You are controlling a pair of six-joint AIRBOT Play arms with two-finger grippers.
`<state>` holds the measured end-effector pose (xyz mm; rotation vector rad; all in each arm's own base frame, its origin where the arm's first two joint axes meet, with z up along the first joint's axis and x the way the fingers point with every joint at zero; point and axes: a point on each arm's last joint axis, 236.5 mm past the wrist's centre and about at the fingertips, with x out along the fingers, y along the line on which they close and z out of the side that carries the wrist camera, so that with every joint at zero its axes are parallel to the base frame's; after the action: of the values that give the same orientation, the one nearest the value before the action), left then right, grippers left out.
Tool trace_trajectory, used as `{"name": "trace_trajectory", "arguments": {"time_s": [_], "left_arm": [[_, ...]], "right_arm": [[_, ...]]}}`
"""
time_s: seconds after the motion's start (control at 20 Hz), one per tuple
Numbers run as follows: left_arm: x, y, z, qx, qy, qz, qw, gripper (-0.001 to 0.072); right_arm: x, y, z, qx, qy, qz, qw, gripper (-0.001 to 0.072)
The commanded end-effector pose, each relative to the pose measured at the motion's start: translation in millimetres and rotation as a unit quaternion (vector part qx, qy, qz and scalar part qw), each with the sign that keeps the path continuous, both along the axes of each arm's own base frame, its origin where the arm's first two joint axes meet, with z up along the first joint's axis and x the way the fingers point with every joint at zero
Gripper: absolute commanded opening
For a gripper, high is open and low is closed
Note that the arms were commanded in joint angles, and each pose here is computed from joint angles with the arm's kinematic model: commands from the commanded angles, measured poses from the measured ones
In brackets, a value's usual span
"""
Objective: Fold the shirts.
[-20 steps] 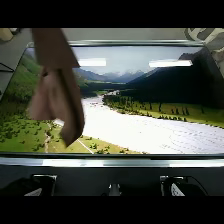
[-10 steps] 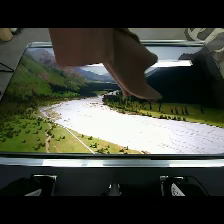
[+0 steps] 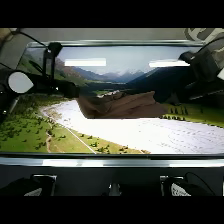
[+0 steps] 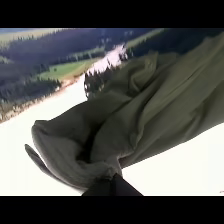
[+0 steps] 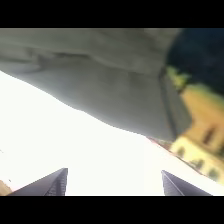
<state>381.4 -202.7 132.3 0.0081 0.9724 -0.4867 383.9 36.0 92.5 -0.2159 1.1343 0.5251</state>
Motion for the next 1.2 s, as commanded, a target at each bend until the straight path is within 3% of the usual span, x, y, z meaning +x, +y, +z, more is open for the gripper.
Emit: {"name": "trace_trajectory", "arguments": {"time_s": [0.0,0.15,0.3,0.6,0.95,1.0,1.15], "left_arm": [[-17.4,4.6,-34.8,0.022,0.039,-0.006,0.999,0.0021],[-19.3,5.4,-27.7,0.019,0.031,-0.006,0.999,0.0021],[-19.3,6.0,-26.3,0.019,0.030,-0.005,0.999,0.0021],[-11.1,3.4,-20.9,0.010,0.011,-0.001,1.000,0.0021],[-7.8,2.5,-18.4,0.006,0.002,0.001,1.000,0.0021],[-7.8,2.5,-18.4,0.006,0.002,0.001,1.000,0.0021],[-7.9,2.5,-18.2,0.006,0.002,0.001,1.000,0.0021]], "right_arm": [[22.1,25.3,-77.1,0.074,0.045,-0.017,0.996,0.0638],[63.8,13.7,-113.2,0.069,0.013,-0.059,0.996,0.0634],[66.6,5.9,-146.7,0.053,0.036,-0.064,0.996,0.0634],[40.5,-33.3,-172.4,-0.052,0.084,-0.023,0.995,0.0632],[7.3,-18.0,-208.8,-0.018,0.183,-0.017,0.983,0.0632],[5.9,-16.8,-211.2,-0.015,0.188,-0.020,0.982,0.0600],[8.9,-16.9,-210.6,-0.012,0.186,-0.034,0.982,0.0041]]}}
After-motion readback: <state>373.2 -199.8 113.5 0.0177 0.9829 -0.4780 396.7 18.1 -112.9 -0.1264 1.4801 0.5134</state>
